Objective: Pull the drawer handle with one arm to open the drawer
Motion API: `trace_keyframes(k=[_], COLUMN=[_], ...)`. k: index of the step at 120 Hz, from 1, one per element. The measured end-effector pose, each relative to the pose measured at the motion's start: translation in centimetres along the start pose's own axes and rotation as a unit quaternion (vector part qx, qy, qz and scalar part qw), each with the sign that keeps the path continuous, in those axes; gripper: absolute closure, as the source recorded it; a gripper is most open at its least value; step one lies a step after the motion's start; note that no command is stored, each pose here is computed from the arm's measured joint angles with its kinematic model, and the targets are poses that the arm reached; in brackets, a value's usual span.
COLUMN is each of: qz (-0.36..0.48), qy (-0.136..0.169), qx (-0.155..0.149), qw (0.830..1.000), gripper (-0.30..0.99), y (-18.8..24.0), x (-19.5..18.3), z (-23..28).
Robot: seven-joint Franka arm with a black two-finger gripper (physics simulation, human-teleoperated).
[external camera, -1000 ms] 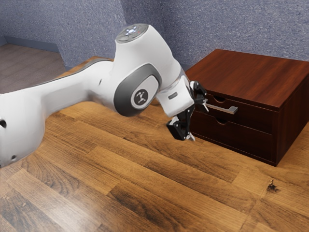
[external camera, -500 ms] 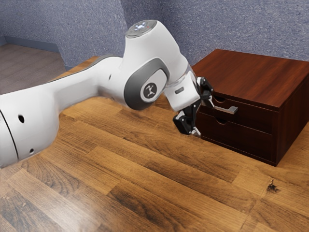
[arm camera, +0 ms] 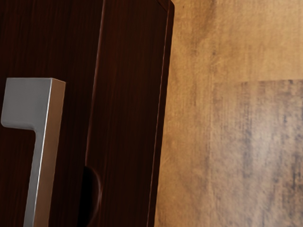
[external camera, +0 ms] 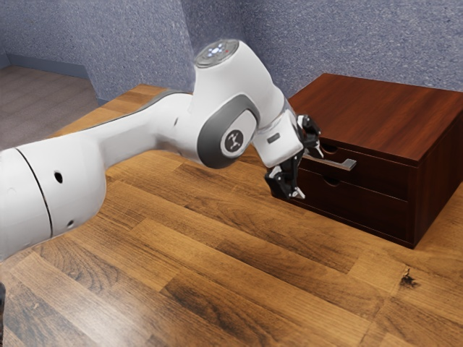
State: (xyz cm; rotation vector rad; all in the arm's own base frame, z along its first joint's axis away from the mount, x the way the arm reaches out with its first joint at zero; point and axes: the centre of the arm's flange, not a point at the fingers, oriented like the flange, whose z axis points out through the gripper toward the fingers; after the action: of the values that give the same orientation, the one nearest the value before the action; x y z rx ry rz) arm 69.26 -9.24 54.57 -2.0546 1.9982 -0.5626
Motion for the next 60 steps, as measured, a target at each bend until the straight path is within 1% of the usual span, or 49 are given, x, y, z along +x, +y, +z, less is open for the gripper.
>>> trace_keyframes(k=[5, 17, 23, 29, 31, 60], qz=[0.0, 0.0, 0.001, 0.001, 0.002, 0.004], qy=[0.0, 0.002, 0.003, 0.004, 0.004, 0.005], qx=[-0.001, 0.001, 0.002, 0.003, 0.004, 0.006], qw=[1.0, 1.0, 1.0, 1.0, 1.0, 1.0], gripper=[-0.01, -0.1, -0.1, -0.01, 0.0, 0.0], y=[0.0, 0.0, 0.0, 0.0, 0.0, -0.1], x=[0.0, 0.1, 0.2, 0.3, 0.3, 0.5], z=[0.4, 0.9, 1.0, 1.0, 1.0, 1.4])
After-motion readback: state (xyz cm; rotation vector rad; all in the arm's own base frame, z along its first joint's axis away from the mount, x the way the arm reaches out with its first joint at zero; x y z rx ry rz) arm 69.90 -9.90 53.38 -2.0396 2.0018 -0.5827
